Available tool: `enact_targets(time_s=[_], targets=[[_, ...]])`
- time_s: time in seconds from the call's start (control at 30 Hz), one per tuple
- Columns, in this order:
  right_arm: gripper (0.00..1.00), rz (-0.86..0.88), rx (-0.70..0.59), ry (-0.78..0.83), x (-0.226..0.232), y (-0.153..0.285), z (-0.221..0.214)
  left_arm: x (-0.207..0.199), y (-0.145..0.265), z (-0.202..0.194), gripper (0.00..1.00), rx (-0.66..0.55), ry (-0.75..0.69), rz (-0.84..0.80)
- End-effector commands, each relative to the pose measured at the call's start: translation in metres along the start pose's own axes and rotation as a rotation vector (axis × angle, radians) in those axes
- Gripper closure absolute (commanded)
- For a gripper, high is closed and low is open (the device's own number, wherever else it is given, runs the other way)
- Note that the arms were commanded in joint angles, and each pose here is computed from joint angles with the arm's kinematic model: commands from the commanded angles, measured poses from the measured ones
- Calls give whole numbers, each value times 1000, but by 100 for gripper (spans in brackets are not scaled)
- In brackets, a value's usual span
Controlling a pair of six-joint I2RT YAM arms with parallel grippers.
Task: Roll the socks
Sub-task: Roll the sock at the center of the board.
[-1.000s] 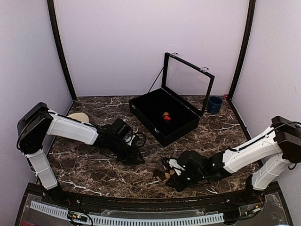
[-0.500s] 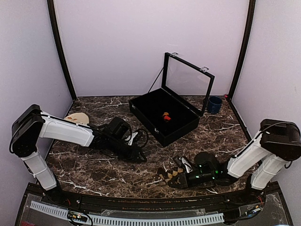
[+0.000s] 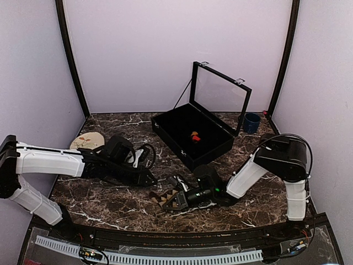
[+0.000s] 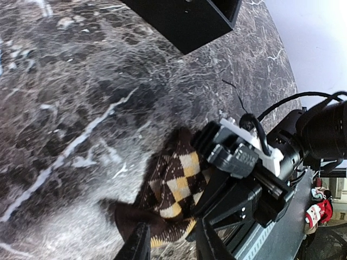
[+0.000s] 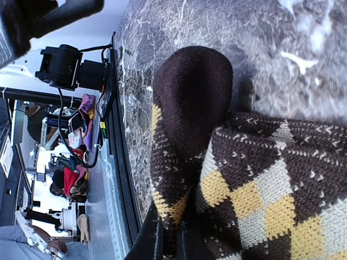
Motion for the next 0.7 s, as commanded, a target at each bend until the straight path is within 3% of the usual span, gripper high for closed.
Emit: enact_targets(time_s=[0.0,0.4,0.43,0.53,0.67], targets=[[100,-34,70,3,-9,-3,2,14,10,-9,68,-15,5,42],[100,-127,41,-87,-4,22,-8,17,-10,-27,72,94,-54,-2],[100,-122,35,-96,-4,24,-10,15,-12,-28,71,105,-72,-5],[100,-115,28,-110,-4,25,-12,9,-21,-35,55,153,-100,-17],[100,-111,31,-113,-4,25,-12,3,-28,-40,52,194,-107,-30]])
Point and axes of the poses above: each gripper's point midway between its finger pads, its own y axis back along the fingers, its own x axis along the line the jaws close on, z = x × y, the point moved 5 cm from there along y, back along the fingers, and after that the axes turned 9 degrees about y, right-handed, at the moved point
